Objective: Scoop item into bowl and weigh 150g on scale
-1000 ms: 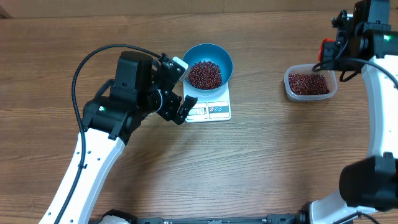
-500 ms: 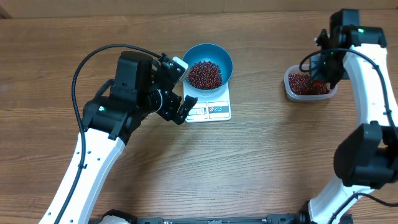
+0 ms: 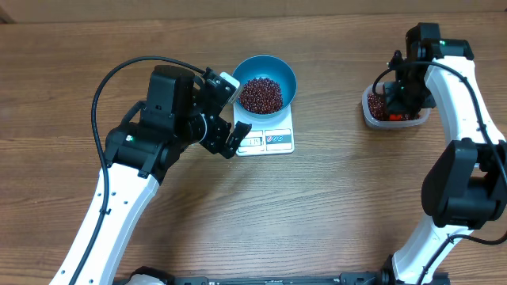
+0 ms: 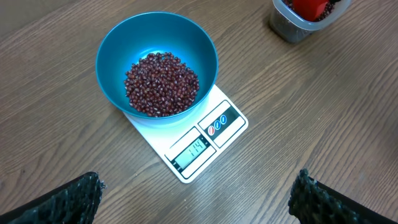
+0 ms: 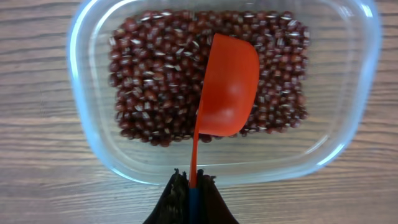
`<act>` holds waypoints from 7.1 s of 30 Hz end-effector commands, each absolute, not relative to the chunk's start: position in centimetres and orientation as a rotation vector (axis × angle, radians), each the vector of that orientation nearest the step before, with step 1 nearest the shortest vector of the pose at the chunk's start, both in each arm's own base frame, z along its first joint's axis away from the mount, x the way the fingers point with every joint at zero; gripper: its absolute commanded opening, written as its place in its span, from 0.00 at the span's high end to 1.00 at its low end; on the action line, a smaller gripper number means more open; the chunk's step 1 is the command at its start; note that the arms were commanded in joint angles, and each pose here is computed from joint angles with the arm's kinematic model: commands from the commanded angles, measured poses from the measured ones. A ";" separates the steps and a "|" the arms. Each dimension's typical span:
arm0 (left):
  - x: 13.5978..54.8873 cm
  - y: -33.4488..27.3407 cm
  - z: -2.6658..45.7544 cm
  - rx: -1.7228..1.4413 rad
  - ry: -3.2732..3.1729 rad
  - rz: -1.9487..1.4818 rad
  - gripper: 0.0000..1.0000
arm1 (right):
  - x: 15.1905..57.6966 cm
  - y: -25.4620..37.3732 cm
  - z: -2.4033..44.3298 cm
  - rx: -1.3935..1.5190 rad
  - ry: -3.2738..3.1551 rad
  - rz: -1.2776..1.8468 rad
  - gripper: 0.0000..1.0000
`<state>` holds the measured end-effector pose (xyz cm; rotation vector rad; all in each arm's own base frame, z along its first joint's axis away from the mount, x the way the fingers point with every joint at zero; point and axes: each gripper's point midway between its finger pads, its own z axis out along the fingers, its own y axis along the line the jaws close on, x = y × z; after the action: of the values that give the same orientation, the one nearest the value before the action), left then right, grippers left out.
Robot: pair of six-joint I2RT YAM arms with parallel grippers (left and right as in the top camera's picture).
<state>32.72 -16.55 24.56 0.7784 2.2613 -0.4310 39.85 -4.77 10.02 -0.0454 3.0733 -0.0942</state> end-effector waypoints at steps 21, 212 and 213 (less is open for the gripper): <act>32.6 -16.8 25.6 0.805 2.222 -0.434 0.00 | 40.1 -1.2 10.6 -0.073 2.983 0.483 0.96; 32.6 -16.8 25.6 0.806 2.221 -0.434 0.00 | 42.4 21.5 21.3 -0.485 2.510 0.714 0.96; 32.6 -16.8 25.6 0.805 2.222 -0.434 0.00 | 42.4 21.5 21.3 -0.486 2.510 0.714 0.96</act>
<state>32.72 -16.55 24.57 0.7784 2.2609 -0.4309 41.94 21.50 18.87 -0.4819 2.5790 0.7047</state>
